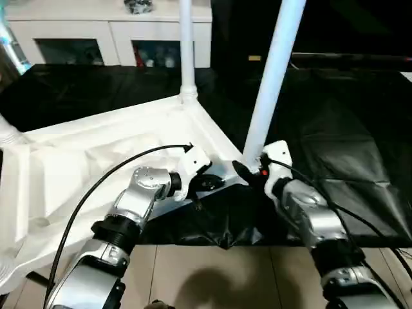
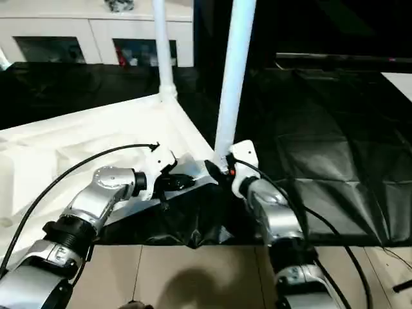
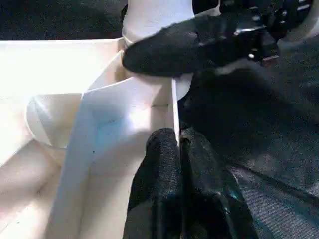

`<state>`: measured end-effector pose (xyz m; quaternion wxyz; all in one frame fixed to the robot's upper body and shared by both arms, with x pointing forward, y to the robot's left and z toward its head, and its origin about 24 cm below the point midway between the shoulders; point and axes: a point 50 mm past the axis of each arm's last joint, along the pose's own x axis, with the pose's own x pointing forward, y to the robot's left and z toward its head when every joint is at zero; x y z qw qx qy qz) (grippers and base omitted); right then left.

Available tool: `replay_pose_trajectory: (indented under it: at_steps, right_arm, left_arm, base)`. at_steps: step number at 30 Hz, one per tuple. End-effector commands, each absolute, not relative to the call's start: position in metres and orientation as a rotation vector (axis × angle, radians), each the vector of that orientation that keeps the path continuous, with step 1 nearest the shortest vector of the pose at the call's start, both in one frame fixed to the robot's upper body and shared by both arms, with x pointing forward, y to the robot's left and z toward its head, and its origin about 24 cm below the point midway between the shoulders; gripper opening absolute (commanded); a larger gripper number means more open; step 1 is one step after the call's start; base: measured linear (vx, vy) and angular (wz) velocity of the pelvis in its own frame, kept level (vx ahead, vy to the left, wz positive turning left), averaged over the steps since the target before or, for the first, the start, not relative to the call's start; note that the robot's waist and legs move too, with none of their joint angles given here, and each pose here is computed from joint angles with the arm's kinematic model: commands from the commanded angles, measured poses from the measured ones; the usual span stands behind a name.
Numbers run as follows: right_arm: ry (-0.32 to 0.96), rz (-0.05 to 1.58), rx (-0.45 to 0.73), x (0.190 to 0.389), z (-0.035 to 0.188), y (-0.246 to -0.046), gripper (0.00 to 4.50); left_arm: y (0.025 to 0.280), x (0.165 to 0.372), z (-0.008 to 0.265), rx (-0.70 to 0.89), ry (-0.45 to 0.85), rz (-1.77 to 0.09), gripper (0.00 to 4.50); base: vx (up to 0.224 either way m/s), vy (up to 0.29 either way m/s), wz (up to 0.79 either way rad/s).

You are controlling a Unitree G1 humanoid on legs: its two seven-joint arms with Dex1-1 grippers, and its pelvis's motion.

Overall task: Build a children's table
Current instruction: Rotate leg to tighten

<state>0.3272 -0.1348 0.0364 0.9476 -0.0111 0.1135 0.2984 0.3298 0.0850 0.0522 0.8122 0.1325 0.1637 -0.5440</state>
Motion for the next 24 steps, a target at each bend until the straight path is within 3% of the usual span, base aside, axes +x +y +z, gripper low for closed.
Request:
replay_pose_trajectory:
  at_steps: [1,4,5,13,16,24]
  right_arm:
    - [0.225,0.743,-0.019,0.321,0.040,-0.123,3.75]
    - [0.227,0.812,-0.072,0.316,0.043,-0.129,3.93]
    - [0.228,0.823,-0.080,0.315,0.043,-0.130,4.17]
    - [0.290,1.106,-0.193,0.294,0.048,-0.148,4.17]
    - [0.313,1.142,-0.201,0.292,0.047,-0.149,4.17]
    - [0.341,1.172,-0.212,0.292,0.048,-0.154,3.64]
  left_arm:
    - [0.062,0.325,0.068,0.311,0.239,-1.285,0.00]
    - [0.065,0.323,0.067,0.331,0.249,-1.310,0.00]
    - [0.066,0.323,0.067,0.331,0.250,-1.313,0.00]
    - [0.084,0.317,0.067,0.370,0.306,-1.441,0.00]
    - [0.089,0.317,0.067,0.379,0.324,-1.458,0.00]
    - [0.102,0.316,0.066,0.397,0.364,-1.482,0.00]
  base:
    - [0.000,0.000,0.00]
    - [0.000,0.000,0.00]
    - [0.000,0.000,0.00]
    - [0.000,0.000,0.00]
    - [0.000,0.000,0.00]
    - [0.000,0.000,0.00]
